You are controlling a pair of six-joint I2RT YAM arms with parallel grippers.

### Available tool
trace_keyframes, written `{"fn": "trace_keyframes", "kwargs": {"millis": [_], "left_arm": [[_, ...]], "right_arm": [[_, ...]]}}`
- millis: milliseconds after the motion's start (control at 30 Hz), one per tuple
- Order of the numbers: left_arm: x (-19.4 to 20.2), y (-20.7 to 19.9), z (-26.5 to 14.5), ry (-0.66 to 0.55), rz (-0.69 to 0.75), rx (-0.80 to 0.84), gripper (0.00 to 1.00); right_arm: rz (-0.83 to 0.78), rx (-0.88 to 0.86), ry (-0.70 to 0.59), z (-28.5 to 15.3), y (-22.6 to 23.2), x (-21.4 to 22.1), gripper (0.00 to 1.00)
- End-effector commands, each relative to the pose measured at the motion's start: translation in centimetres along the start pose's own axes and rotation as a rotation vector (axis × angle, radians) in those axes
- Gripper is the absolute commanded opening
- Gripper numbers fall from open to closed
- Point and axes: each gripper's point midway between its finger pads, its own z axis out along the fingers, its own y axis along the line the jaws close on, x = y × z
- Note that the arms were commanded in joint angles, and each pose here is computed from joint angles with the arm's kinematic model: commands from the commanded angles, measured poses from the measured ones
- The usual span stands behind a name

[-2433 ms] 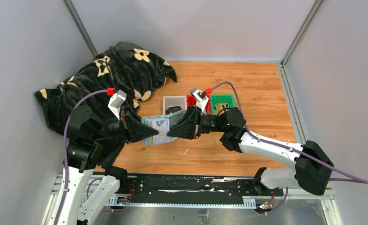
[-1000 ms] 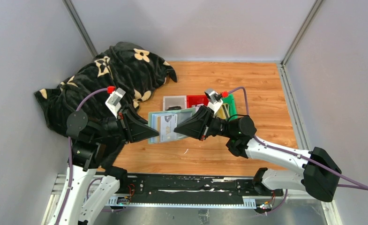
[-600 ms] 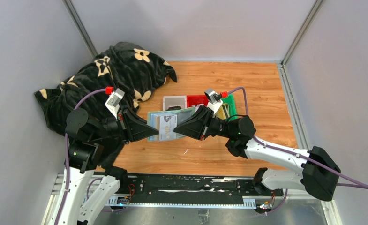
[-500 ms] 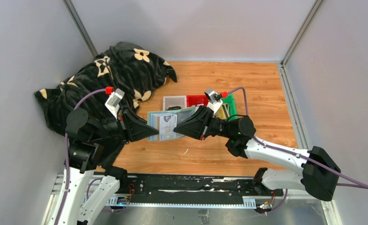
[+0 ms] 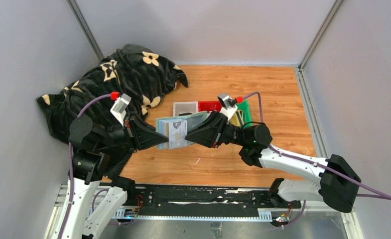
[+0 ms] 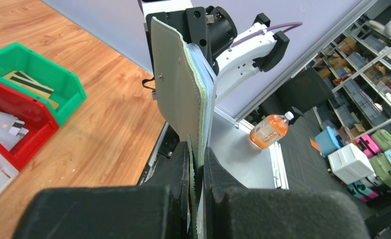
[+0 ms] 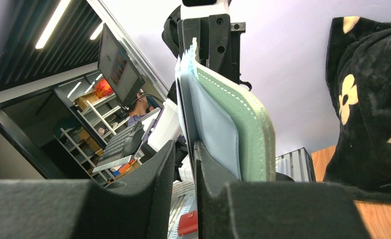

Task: Take the credit cards out of the card holder
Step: Remove the credit card from the card holder.

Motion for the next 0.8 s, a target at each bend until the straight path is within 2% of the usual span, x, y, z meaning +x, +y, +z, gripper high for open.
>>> {"fn": "trace_keyframes", "kwargs": {"millis": [0,67,200,333,533,767], "left_arm": [[0.1,0.2,0.1,0.001,-0.018,-0.012,0.00],[0.2,0.2,0.0,0.002,-0.018,-0.011,0.00],[0.3,0.2,0.0,0.005,-0.021,-0.008,0.00],[0.4,-0.1,-0.1,0.005,-0.015,-0.003,0.00],[0.2,-0.5,-0.1,-0.005,-0.015,0.006,0.00],[-0.1,-0.8,-0.1,-0.018,-0.011,0.017,0.00]], "right_arm": [[-0.061,-0.150,-0.039,1.3,4.3,-1.9,0.25],[-0.061,-0.152,-0.043,1.4,4.3,-2.0,0.23],[-0.054,-0.150,-0.056,1.5,4.2,-2.2,0.10],[-0.050,-0.133,-0.083,1.2,4.0,-2.9,0.02],[-0.063,-0.122,-0.113,0.4,4.3,-3.4,0.05],[-0.069,-0.128,-0.110,0.3,4.8,-3.4,0.17]]}}
